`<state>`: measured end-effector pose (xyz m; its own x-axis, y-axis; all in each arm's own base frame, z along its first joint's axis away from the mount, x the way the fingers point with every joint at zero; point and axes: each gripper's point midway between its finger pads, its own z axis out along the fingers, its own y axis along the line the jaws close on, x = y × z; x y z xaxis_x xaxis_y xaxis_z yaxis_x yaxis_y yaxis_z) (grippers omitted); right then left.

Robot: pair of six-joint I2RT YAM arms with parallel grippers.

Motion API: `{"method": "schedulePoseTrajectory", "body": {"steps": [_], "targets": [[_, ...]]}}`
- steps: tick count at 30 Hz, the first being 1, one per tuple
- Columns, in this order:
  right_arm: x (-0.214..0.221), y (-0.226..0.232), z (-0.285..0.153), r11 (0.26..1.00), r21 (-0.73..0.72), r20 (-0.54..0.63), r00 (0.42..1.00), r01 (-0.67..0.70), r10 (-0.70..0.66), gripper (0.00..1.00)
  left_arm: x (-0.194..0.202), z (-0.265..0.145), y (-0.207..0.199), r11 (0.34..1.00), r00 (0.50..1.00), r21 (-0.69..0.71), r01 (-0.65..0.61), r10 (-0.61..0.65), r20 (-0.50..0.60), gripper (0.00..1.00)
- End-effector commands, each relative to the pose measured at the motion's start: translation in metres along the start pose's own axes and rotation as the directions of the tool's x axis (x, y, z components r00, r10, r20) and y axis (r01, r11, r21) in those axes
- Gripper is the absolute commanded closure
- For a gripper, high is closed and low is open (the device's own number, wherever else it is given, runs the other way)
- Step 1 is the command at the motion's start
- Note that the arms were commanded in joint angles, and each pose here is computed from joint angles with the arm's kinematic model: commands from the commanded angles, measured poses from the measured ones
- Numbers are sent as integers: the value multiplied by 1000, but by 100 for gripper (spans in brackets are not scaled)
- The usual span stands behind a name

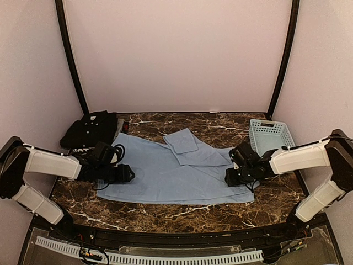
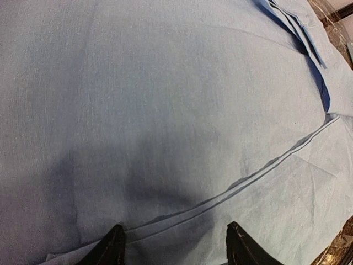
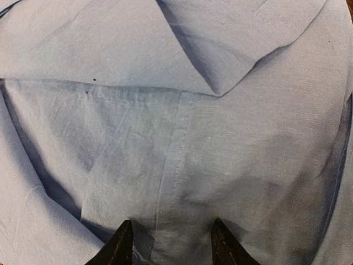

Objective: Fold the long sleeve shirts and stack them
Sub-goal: Move the 1/3-folded shirt to the center of the board, then pick up the sleeve from the 1/3-folded shirt.

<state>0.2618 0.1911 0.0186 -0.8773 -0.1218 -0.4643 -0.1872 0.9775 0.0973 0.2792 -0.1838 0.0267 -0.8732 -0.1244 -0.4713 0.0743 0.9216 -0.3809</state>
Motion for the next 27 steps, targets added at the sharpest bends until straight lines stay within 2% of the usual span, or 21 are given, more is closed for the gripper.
{"method": "schedulePoseTrajectory", "body": {"steps": [1,6,11,14,18,21,24,27], "targets": [[78,-14,-7,999,41,-202,979,-32,39,55,73,-7,38,989,979,-119,92,-112,-172,39],[60,-6,-27,999,34,-138,990,-32,37,55,77,-32,37,984,978,-96,148,-160,-131,40],[14,0,-44,999,46,-30,999,18,-16,52,25,-55,3,993,993,1,114,-114,-3,39],[-10,8,-42,998,25,1,998,56,-56,52,-8,-59,-21,998,997,52,44,-48,68,35],[-33,21,-39,993,-2,25,993,114,-114,52,-52,-45,-56,991,989,76,-113,105,102,32],[-42,30,-36,990,-26,31,990,137,-136,52,-83,-31,-83,965,964,98,-242,228,135,30],[-48,31,-32,989,-52,29,990,137,-136,51,-103,-24,-109,933,937,151,-326,297,184,26],[-52,31,-27,989,-80,24,992,127,-125,51,-118,-11,-137,879,893,197,-433,389,228,23]]}}
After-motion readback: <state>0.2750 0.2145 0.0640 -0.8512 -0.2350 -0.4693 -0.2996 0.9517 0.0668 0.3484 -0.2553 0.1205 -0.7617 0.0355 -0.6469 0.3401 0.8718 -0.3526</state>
